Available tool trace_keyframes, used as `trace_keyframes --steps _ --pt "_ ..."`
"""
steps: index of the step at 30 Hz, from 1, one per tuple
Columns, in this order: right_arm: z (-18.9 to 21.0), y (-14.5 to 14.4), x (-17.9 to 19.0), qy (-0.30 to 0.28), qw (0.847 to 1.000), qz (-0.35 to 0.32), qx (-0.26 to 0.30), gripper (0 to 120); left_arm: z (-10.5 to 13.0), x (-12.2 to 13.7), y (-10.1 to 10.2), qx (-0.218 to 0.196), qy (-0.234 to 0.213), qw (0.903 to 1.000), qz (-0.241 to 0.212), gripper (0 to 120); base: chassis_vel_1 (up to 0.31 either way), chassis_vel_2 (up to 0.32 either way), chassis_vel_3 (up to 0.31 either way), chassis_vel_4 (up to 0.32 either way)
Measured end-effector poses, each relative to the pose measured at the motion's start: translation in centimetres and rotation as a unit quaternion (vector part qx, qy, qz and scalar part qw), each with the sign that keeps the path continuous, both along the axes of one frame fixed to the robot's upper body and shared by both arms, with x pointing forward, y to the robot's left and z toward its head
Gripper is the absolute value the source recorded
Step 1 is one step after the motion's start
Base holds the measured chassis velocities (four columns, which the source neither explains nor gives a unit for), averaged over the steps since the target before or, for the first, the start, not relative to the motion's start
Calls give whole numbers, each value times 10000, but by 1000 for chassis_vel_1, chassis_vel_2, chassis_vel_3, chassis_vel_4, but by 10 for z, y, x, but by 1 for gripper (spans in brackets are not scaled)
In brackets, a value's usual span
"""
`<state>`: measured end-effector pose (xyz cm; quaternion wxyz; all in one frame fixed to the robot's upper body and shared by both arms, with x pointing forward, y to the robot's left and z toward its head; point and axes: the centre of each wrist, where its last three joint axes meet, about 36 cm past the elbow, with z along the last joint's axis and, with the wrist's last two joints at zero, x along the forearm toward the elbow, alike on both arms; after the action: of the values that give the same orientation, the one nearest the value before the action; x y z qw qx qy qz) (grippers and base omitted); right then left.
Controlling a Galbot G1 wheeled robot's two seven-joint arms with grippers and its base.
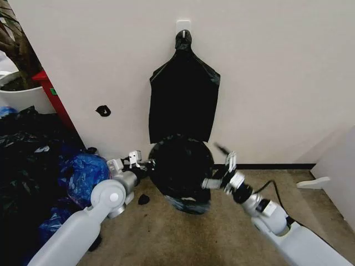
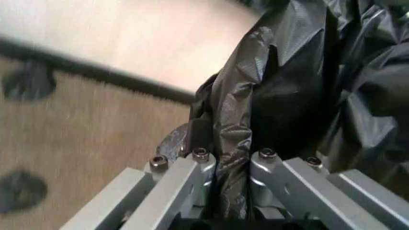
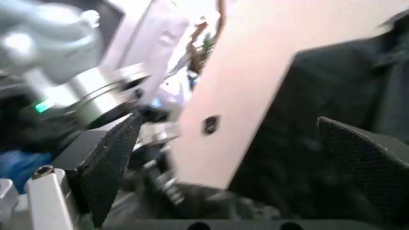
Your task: Place the garbage bag over the trash bin.
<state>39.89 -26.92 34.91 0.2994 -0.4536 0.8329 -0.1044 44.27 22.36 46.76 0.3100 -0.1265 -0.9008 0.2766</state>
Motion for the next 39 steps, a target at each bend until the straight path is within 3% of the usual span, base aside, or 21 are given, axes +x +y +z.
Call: trace_keyframes --steps 2,11,17,22,39 --pt "-8 -2 -4 87 9998 106 -127 100 2 2 1 17 223 9997 53 4 0 0 0 0" --pt "-9 -19 -1 -3 9984 285 -495 100 5 15 16 33 248 9989 399 4 0 0 0 0" --pt "-28 -24 -11 5 9971 -416 -636 100 12 17 26 -79 172 9983 550 4 0 0 0 0" --pt "-54 -17 -24 -42 9875 -1339 -829 100 17 11 27 -121 112 9984 536 4 0 0 0 0" --pt "-104 -21 8 95 9785 -1824 -959 100 31 -1 28 -190 72 9994 296 4 0 0 0 0"
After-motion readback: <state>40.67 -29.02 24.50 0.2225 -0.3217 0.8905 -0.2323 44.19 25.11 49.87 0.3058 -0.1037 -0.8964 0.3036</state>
